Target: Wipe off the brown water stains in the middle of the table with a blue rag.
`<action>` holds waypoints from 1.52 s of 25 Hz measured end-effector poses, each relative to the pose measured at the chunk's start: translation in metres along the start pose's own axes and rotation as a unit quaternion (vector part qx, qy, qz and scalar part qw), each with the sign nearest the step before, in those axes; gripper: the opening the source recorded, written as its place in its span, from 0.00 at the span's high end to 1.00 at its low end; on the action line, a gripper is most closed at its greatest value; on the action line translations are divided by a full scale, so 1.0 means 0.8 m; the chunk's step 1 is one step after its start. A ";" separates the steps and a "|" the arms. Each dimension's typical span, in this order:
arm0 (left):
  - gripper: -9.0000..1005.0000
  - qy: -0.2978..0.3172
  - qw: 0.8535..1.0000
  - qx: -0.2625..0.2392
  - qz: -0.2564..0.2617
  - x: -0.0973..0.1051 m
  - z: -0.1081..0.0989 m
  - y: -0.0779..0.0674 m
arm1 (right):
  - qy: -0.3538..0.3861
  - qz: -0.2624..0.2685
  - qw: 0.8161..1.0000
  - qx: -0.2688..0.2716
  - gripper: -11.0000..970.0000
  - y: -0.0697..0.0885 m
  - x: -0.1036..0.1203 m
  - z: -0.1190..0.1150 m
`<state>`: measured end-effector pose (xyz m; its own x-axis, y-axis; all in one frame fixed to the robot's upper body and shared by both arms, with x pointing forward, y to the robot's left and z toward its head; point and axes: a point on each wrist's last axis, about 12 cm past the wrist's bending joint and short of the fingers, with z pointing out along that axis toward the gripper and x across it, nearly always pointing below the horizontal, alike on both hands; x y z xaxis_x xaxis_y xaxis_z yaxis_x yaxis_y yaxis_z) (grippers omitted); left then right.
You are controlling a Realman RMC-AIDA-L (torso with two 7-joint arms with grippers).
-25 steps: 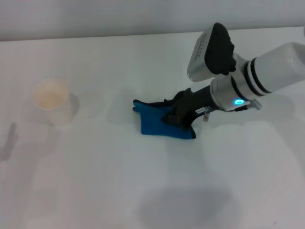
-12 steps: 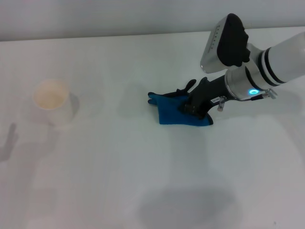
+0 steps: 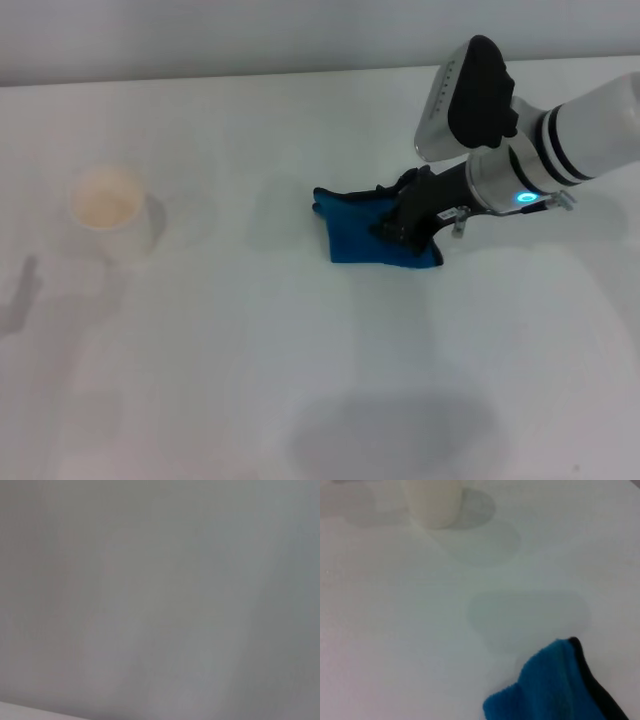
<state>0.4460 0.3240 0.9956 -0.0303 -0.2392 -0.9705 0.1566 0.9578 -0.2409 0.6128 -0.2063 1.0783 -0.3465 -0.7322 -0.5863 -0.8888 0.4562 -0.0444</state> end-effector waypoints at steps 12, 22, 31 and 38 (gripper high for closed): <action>0.12 -0.002 1.000 0.001 -0.003 0.000 0.001 -0.002 | -0.021 -0.010 1.000 0.012 0.74 0.003 -0.009 -0.002; 0.12 -0.005 1.000 -0.004 -0.017 0.000 0.001 -0.002 | -0.210 0.132 0.968 0.025 0.38 -0.002 0.011 -0.036; 0.12 -0.011 1.000 -0.006 -0.020 -0.003 0.007 -0.002 | -0.440 0.262 0.856 0.071 0.22 -0.004 0.073 -0.064; 0.12 -0.033 0.996 -0.022 -0.078 -0.008 0.017 -0.002 | -0.477 0.198 0.818 0.255 0.23 0.016 0.137 -0.066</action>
<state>0.4595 0.3214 1.0025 0.0146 -0.3934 -0.9193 0.1126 0.9142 -0.3894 0.5477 -0.3073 1.0560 0.0308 0.1403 -0.9896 -0.4385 0.8916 0.1127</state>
